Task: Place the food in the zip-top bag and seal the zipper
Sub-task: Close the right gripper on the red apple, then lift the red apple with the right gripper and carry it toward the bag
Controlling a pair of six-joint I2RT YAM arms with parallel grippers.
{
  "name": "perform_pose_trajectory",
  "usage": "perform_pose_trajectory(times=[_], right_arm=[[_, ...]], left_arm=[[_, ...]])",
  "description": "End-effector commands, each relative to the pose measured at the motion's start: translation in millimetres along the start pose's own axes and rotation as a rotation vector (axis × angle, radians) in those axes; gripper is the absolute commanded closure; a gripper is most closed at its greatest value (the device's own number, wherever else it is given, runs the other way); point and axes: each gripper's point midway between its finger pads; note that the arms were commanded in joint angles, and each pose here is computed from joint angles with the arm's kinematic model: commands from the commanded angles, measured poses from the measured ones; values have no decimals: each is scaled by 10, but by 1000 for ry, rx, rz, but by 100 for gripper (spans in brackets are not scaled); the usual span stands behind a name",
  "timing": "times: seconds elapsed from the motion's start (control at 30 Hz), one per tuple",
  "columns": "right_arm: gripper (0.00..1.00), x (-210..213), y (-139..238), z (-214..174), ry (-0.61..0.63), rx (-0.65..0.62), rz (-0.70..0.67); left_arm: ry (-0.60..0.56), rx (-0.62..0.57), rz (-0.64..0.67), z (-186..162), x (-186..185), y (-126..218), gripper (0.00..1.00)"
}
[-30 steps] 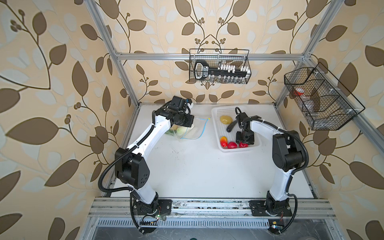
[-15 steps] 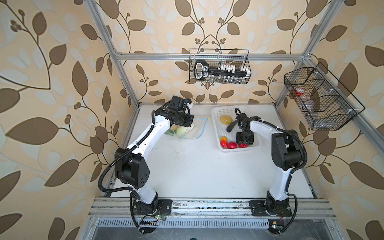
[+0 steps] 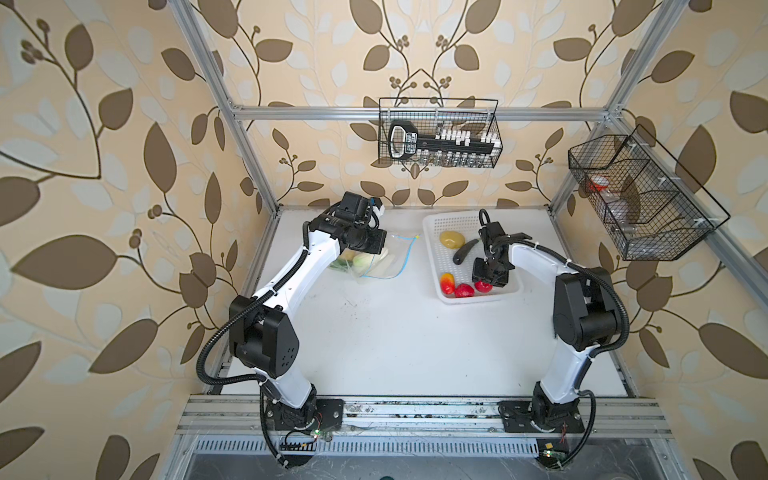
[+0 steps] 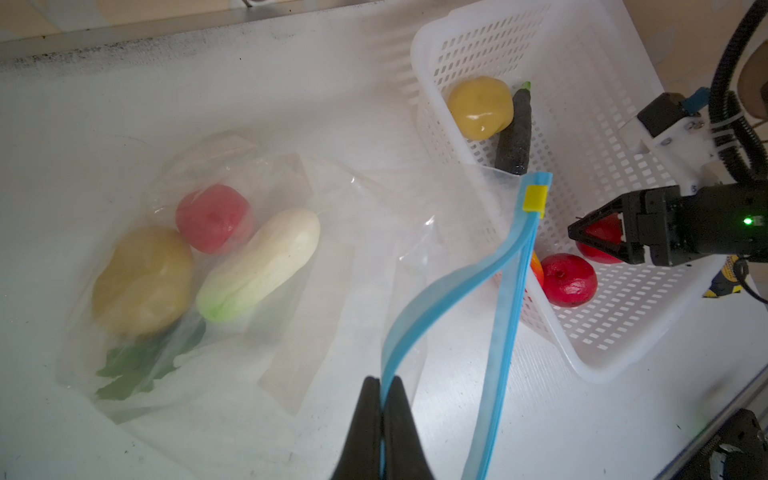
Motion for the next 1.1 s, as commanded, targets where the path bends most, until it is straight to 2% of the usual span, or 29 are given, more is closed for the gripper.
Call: perform_pose_trajectory(times=[0.0,0.7,1.07], right_arm=[[64,73,118,46,-40,-33,82],[67,314,518,169,-177,-196,368],[70,361,1028,278,-261,-372,544]], left_arm=[[17,-22,-5,32,27,40,100],[44,-19,-22,6,13,5,100],[67,1,-34,-15,19,-94,100]])
Point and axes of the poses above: each gripper's point midway between its finger pads, its own y axis back along the fingers, its own x axis along the line the jaws close on, z = x × y, and after that the axes turned 9 degrees about -y, right-handed
